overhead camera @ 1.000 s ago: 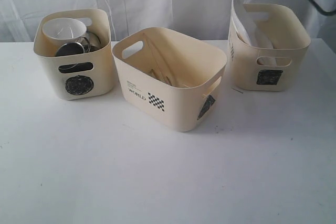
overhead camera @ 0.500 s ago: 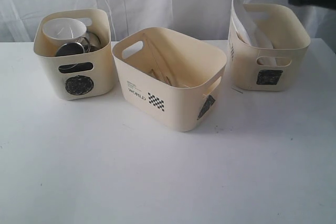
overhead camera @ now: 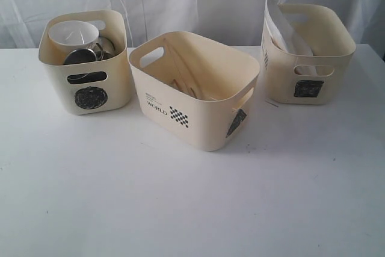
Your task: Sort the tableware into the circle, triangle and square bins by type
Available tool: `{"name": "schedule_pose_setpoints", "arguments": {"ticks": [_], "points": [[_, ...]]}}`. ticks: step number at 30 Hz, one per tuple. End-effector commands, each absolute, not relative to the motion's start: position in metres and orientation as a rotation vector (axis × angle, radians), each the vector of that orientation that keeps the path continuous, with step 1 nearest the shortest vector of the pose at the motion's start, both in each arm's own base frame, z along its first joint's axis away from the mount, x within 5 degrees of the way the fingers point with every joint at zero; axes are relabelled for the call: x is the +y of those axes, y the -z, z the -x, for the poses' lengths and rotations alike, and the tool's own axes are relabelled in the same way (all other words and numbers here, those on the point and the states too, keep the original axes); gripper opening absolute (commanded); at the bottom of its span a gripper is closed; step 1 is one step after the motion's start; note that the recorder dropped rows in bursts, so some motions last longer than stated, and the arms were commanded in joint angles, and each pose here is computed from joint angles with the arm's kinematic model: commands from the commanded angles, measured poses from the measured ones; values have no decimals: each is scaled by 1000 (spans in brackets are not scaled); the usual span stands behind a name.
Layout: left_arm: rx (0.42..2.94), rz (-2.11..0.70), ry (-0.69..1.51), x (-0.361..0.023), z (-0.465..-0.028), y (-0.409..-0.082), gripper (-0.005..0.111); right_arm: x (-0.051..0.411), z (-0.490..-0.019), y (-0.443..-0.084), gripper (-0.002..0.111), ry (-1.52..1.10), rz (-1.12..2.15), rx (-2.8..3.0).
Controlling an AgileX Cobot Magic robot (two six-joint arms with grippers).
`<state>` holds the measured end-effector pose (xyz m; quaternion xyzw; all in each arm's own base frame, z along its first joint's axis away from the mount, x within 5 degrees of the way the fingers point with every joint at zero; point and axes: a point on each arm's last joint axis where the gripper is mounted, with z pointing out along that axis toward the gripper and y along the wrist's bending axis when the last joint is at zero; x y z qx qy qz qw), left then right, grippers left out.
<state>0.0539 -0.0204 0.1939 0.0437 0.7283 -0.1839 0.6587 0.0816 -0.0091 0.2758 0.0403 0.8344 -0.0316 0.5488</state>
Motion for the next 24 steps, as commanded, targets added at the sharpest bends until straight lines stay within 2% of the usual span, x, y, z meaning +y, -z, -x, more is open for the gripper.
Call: {"name": "schedule_pose_setpoints", "arguments": {"ticks": [1, 13, 19, 24], "points": [[1654, -87, 434, -21, -54, -192, 0, -11, -80, -274, 0, 88, -119, 1987], [1654, -87, 434, -21, -54, -192, 0, -25, -20, -285, 0, 79, -165, 1697], [1654, -87, 434, -21, -54, -192, 0, -21, -29, -272, 0, 79, -108, 1676], [1654, -87, 434, -21, -54, -192, 0, -10, -47, -237, 0, 41, 8, 1647]]}}
